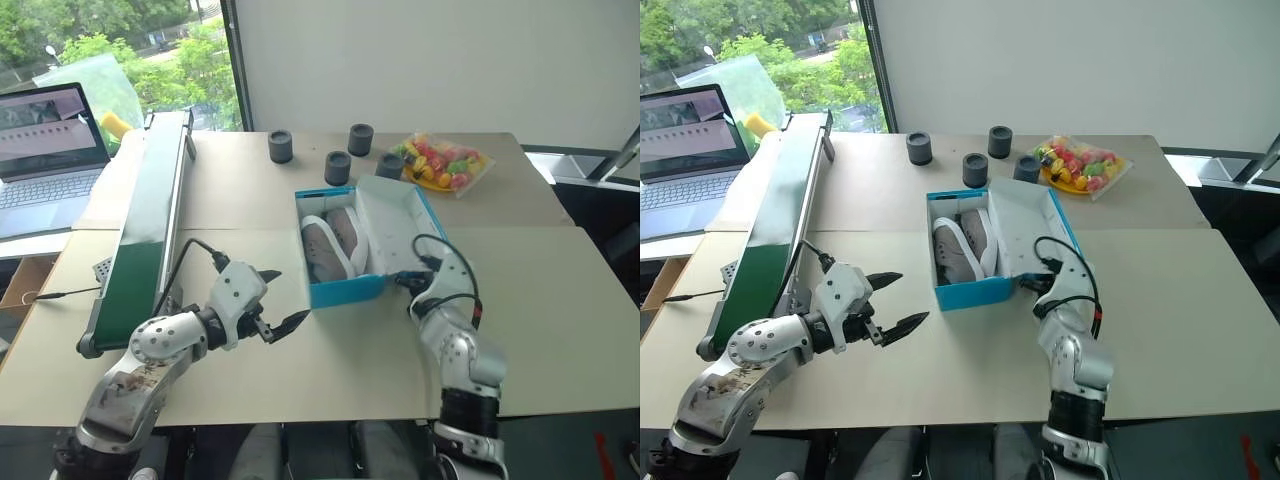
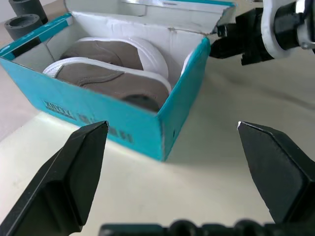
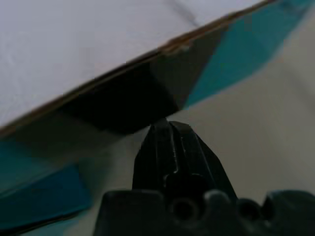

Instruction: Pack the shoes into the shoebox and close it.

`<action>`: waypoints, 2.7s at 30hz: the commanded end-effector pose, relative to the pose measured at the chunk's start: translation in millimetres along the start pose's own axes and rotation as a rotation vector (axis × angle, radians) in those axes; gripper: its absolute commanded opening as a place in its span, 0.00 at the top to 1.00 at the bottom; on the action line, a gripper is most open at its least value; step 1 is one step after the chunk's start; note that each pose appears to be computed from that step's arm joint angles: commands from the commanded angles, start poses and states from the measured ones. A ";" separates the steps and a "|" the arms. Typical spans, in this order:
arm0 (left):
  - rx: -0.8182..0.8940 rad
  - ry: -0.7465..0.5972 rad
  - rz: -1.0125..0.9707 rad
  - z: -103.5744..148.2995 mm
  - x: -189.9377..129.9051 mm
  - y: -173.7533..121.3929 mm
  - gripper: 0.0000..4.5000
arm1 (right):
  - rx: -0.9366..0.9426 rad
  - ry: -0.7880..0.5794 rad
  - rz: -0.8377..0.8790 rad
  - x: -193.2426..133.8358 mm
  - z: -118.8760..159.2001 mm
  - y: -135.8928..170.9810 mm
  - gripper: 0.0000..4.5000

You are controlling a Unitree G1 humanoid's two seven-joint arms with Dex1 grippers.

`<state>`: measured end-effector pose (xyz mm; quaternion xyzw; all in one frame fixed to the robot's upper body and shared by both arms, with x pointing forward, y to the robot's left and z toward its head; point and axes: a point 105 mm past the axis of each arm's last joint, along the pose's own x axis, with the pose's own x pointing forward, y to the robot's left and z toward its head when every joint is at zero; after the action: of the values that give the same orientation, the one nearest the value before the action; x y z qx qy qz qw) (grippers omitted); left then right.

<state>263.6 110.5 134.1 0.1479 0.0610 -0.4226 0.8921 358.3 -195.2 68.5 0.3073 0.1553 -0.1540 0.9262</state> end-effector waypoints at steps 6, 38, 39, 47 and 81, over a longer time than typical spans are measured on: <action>0.020 -0.034 -0.011 8.3 2.0 -4.3 0.00 | 0.470 -0.099 0.577 -17.4 48.3 105.8 1.00; -0.009 -0.025 0.074 3.6 -3.3 -3.2 0.00 | -0.740 -0.047 0.988 -64.6 80.7 125.2 1.00; -0.010 -0.026 0.075 3.9 -3.2 -2.8 0.00 | -0.783 -0.030 0.987 -63.9 75.9 123.0 1.00; -0.008 -0.021 0.085 3.8 -4.5 -0.4 0.00 | -1.103 0.108 0.896 -51.0 54.2 94.8 1.00; -0.003 -0.017 0.141 8.0 -9.9 7.8 0.00 | -0.707 0.112 0.964 -2.7 19.8 148.4 1.00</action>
<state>262.6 120.5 134.3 0.1373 0.0663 -0.3608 0.9201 421.1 -102.9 128.7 -0.0088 0.1378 0.3254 0.9354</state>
